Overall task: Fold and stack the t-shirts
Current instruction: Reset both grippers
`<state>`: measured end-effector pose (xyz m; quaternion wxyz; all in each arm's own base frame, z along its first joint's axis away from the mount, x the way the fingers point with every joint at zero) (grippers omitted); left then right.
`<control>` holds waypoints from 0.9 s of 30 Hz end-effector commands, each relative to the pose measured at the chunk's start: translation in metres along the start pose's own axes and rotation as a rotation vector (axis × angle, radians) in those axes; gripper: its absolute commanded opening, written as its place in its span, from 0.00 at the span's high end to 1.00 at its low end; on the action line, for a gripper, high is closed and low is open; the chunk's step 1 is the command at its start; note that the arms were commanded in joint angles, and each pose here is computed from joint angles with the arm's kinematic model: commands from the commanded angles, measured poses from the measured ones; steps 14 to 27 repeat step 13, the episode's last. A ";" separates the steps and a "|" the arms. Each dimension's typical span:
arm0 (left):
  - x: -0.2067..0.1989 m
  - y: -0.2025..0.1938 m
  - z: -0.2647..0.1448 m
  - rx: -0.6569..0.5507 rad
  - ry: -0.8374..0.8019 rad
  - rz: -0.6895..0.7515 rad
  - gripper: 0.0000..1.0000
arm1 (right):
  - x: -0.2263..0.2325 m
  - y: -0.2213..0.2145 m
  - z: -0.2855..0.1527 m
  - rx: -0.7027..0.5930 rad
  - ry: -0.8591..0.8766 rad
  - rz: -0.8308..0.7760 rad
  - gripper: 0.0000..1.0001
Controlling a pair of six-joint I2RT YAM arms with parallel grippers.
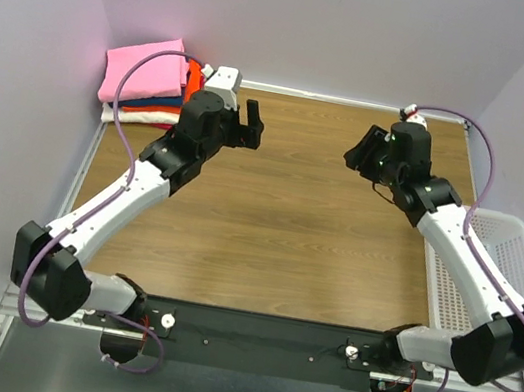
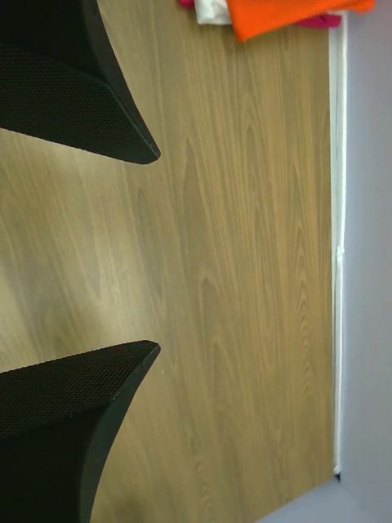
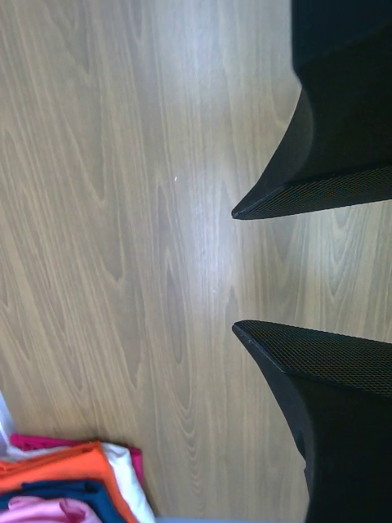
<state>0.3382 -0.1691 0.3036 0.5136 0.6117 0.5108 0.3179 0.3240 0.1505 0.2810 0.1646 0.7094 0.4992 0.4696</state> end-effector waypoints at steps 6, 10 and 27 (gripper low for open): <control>-0.008 0.012 -0.037 -0.044 -0.039 0.152 0.04 | -0.029 0.002 -0.027 -0.178 -0.097 0.039 0.44; -0.005 0.021 -0.045 -0.074 -0.037 0.198 0.04 | -0.030 0.008 -0.033 -0.223 -0.099 0.051 0.45; -0.005 0.023 -0.047 -0.080 -0.045 0.219 0.04 | -0.029 0.012 -0.034 -0.241 -0.106 0.057 0.43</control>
Point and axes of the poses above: each gripper's point midway between its finger pads, its own z axis out along the fingers, its own x axis along the line the jaws close on, y = z × x, the point moved 6 cm from there along -z, back along the fingers, and after that the axes turned 8 degrees about z, right-handed, at the moved point
